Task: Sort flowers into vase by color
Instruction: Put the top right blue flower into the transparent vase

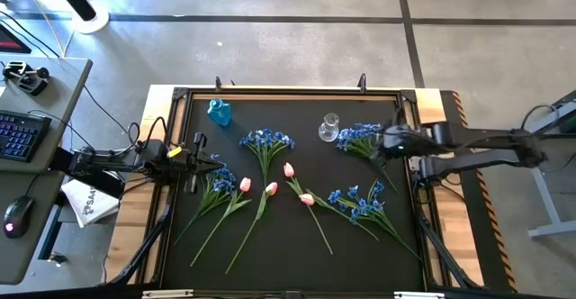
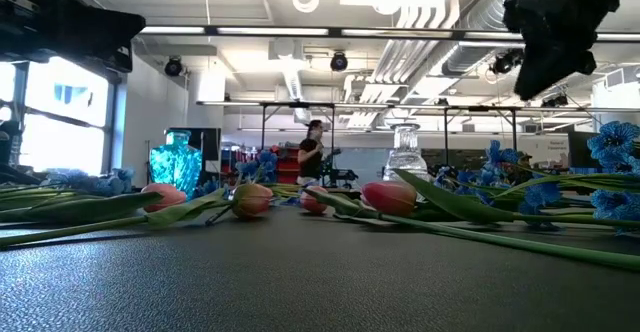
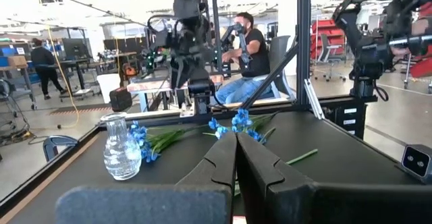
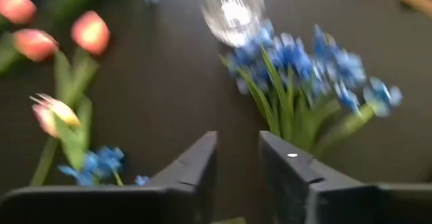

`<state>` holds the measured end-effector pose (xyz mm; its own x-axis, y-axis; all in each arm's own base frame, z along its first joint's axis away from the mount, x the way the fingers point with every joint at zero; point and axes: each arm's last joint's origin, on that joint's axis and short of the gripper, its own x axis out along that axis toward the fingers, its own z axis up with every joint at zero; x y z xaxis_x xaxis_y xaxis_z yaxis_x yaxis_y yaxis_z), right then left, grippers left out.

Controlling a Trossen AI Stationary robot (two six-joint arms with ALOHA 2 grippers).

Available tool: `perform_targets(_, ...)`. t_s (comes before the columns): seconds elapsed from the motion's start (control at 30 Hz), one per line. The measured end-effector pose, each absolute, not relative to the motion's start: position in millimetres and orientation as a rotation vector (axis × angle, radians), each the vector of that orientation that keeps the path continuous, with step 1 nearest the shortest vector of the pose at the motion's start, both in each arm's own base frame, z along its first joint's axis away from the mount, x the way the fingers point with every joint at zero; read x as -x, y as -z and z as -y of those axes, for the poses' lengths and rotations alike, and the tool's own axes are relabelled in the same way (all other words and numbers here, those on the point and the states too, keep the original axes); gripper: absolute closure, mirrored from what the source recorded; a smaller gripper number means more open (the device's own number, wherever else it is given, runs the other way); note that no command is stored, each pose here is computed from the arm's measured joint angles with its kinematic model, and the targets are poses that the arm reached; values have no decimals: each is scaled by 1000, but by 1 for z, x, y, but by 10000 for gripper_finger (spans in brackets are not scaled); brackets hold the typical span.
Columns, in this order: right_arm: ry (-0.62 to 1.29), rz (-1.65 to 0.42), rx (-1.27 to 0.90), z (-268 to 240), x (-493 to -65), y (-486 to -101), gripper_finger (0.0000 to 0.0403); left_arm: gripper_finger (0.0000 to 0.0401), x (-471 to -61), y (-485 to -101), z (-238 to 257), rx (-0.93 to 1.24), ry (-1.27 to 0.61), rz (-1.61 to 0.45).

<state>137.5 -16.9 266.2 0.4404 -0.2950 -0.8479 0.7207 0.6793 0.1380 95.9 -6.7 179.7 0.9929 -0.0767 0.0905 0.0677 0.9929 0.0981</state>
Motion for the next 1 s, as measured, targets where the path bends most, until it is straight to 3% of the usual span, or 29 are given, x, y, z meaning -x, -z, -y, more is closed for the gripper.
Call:
perform_targets(0.2, 711, -1185, -641, 46, -158, -233, 181, 400, -96, -180, 7, -89, 73, 94)
perform_targets(0.37, 784, -1292, -708, 80, -163, -213, 141, 400, -96, -180, 7, -28, 76, 92)
perform_targets(0.6, 760, -1382, -794, 107, -171, -188, 145, 400, -96, -180, 7, -25, 76, 92)
perform_targets(1.0, 683, -1570, -734, 94, -199, -147, 183, 400, -96, -180, 7, -26, 76, 92)
